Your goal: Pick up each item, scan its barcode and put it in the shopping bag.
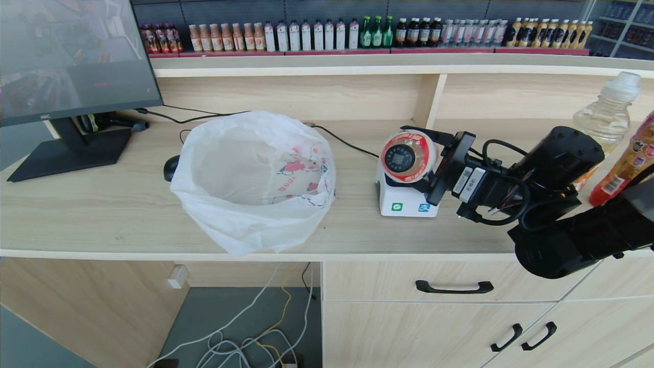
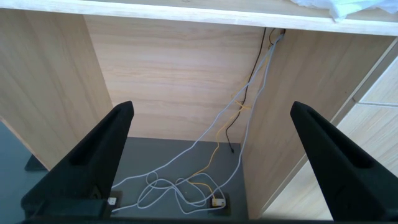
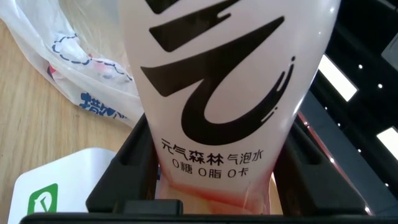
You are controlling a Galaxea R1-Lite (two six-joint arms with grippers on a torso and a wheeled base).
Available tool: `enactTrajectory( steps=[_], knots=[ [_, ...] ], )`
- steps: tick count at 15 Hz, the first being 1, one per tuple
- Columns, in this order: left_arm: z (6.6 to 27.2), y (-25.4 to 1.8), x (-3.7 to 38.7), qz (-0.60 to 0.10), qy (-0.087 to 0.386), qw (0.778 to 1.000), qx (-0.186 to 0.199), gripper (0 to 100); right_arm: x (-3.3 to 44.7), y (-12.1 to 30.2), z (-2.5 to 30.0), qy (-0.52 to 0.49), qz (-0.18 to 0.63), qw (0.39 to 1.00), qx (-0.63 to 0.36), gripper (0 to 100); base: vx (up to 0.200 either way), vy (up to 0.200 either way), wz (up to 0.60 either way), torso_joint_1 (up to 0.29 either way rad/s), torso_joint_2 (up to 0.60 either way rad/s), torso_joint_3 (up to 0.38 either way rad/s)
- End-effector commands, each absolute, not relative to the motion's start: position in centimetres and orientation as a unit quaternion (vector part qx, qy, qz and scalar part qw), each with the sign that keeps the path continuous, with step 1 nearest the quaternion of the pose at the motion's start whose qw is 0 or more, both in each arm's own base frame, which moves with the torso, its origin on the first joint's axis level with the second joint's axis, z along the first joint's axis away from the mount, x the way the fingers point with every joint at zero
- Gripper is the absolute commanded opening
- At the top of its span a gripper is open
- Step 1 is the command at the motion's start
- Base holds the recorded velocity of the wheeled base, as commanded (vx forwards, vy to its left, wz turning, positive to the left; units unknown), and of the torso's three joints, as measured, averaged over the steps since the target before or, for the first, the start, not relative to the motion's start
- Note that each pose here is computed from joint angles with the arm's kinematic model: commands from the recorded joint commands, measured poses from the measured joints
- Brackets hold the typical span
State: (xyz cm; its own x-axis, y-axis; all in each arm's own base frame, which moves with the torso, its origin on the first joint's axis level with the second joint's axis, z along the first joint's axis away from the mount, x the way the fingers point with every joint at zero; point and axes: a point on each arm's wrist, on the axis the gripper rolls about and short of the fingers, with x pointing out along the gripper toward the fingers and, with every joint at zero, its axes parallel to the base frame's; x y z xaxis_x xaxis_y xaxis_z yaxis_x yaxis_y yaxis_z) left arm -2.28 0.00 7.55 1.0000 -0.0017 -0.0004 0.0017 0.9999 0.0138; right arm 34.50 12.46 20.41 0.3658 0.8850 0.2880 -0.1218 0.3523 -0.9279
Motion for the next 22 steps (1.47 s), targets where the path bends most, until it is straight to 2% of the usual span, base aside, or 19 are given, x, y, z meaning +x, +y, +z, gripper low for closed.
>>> enactTrajectory(
  steps=[1,6,11,16,22],
  knots=[
    [7.5,0.0,-2.3,-0.001,0.000,1.000,0.007,100,34.4,12.5,20.4,-0.433,0.360,0.699,-0.441,0,0.000,0.000,0.00,0.000,0.00,0.000],
    [7.5,0.0,-2.3,-0.001,0.000,1.000,0.007,100,33.8,12.3,21.2,-0.438,0.355,0.699,-0.440,0,0.000,0.000,0.00,0.000,0.00,0.000],
    [7.5,0.0,-2.3,-0.001,0.000,1.000,0.006,100,31.9,12.0,23.7,-0.451,0.335,0.708,-0.429,0,0.000,0.000,0.00,0.000,0.00,0.000],
    [7.5,0.0,-2.3,-0.001,0.000,1.000,0.007,100,29.9,11.9,23.6,-0.428,0.350,0.732,-0.399,0,0.000,0.000,0.00,0.000,0.00,0.000],
    [7.5,0.0,-2.3,-0.001,0.000,1.000,0.006,100,26.3,13.3,24.6,-0.376,0.335,0.839,-0.206,0,0.000,0.000,0.00,0.000,0.00,0.000]
  ],
)
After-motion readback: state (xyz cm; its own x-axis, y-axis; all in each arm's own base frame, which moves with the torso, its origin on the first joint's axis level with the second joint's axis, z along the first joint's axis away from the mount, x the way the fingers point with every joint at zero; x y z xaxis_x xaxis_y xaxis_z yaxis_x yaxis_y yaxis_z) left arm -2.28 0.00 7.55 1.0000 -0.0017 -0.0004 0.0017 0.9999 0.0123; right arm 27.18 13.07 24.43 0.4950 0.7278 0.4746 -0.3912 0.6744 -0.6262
